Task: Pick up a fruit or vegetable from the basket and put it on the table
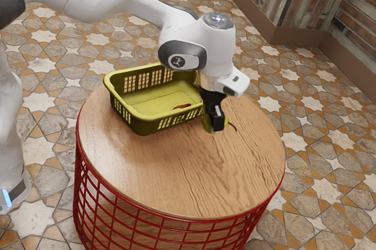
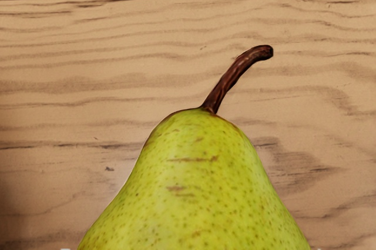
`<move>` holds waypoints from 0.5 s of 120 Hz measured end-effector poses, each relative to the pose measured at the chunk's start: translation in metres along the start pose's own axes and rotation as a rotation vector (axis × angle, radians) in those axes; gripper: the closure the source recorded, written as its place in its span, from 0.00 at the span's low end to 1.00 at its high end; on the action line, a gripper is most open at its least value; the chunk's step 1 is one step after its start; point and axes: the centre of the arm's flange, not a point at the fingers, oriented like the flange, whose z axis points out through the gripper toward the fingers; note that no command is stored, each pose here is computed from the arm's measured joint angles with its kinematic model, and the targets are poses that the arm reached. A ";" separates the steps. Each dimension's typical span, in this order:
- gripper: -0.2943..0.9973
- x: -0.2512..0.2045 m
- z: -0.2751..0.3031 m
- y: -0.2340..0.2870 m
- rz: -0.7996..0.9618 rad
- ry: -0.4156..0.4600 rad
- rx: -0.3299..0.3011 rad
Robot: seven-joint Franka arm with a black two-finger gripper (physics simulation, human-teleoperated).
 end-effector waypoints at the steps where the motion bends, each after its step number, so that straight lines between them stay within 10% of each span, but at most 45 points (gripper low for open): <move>1: 0.35 0.000 -0.001 0.000 -0.002 0.002 -0.003; 22: 0.26 0.007 -0.012 -0.003 -0.062 0.049 -0.043; 41: 0.24 0.048 -0.126 -0.010 -0.494 0.180 -0.204; 60: 0.23 0.071 -0.166 -0.072 -1.038 -0.027 -0.217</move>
